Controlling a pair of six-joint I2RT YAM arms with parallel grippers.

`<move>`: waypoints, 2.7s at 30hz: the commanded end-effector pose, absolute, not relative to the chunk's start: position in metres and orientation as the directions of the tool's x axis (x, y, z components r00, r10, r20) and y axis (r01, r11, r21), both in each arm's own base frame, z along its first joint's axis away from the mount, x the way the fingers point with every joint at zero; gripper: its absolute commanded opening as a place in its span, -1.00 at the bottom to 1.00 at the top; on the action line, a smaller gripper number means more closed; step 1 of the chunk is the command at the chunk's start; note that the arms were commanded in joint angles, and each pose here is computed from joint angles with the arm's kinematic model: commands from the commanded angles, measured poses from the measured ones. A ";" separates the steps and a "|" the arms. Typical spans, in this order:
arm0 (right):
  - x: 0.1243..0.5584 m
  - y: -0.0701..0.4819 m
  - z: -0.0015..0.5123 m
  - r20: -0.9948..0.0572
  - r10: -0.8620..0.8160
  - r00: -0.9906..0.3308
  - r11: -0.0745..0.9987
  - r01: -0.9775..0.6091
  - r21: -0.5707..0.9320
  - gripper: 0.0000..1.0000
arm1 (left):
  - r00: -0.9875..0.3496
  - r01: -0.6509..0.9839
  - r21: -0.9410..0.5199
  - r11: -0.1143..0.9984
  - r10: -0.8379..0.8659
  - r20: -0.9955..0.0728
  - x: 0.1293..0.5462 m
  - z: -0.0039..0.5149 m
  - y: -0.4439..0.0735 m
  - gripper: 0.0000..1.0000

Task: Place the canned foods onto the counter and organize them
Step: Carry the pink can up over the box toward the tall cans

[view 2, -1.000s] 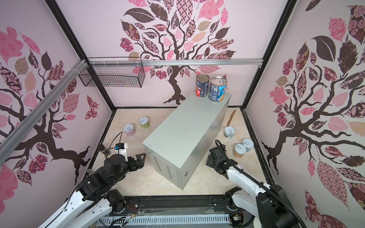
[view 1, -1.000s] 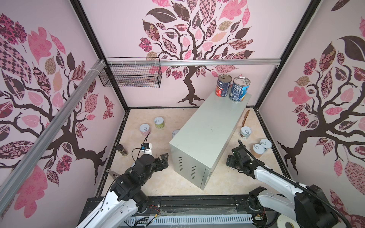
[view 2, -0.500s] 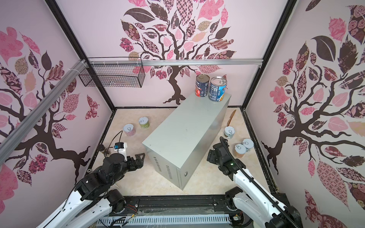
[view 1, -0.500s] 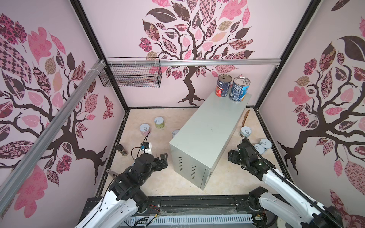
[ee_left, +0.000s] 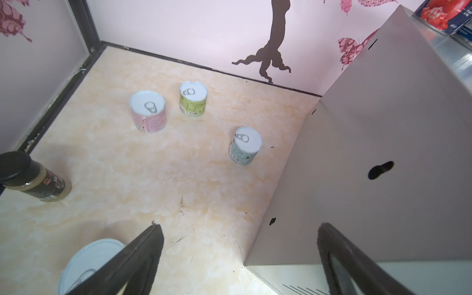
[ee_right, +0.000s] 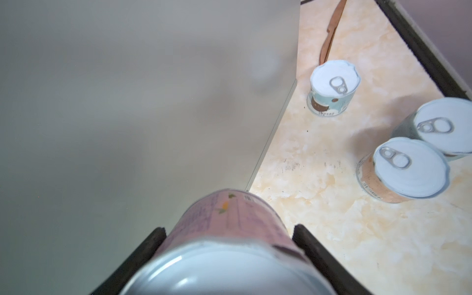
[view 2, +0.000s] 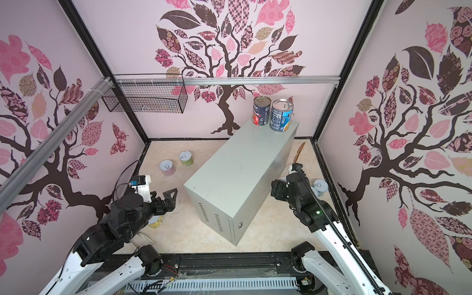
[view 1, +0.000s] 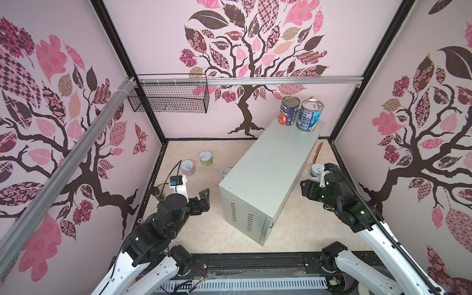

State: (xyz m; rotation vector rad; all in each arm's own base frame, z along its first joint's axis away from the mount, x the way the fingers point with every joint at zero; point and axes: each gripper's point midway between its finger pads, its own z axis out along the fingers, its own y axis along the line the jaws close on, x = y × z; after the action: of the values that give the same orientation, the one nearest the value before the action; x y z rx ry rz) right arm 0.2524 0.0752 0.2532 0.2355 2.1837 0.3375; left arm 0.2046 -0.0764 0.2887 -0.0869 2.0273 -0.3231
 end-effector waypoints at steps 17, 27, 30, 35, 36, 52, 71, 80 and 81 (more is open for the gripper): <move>0.255 0.084 0.418 -0.880 0.136 -0.455 0.963 -0.146 0.225 0.26 | -0.388 0.156 -0.179 0.971 -0.107 -0.916 0.206 0.347 -0.078 0.96; 0.292 0.108 0.455 -0.878 0.057 -0.475 0.963 -0.206 0.174 0.27 | -0.365 0.178 -0.137 0.974 -0.064 -0.929 0.214 0.358 -0.084 0.96; 0.306 0.109 0.459 -0.881 0.045 -0.472 0.970 -0.190 0.151 0.27 | -0.368 0.180 -0.121 0.976 -0.047 -0.929 0.216 0.356 -0.086 0.96; 0.332 0.111 0.455 -0.872 0.029 -0.488 0.982 -0.149 0.116 0.27 | -0.371 0.178 -0.097 0.979 -0.025 -0.928 0.218 0.350 -0.086 0.96; 0.336 0.112 0.454 -0.870 0.029 -0.492 0.983 -0.142 0.114 0.27 | -0.372 0.177 -0.092 0.980 -0.020 -0.928 0.219 0.348 -0.086 0.96; 0.396 0.111 0.447 -0.871 0.007 -0.492 0.999 -0.026 0.022 0.35 | -0.430 0.166 -0.109 0.980 -0.028 -0.902 0.232 0.317 -0.088 0.96; 0.418 0.105 0.420 -0.847 0.021 -0.531 1.000 0.010 0.019 0.48 | -0.456 0.170 -0.122 0.978 -0.032 -0.890 0.238 0.307 -0.096 0.96; 0.424 0.107 0.411 -0.844 0.020 -0.537 1.000 0.002 0.023 0.63 | -0.465 0.168 -0.125 0.978 -0.033 -0.885 0.238 0.304 -0.096 0.96; 0.425 0.107 0.412 -0.845 0.018 -0.535 1.000 0.000 0.021 0.65 | -0.466 0.170 -0.126 0.977 -0.033 -0.884 0.238 0.304 -0.097 0.96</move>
State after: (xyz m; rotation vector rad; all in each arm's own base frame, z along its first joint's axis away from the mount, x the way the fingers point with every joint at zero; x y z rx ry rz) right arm 0.4203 0.1074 0.3955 -0.0023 2.1947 0.0021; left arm 0.2361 -0.0950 0.3125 0.0949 2.0314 -0.2338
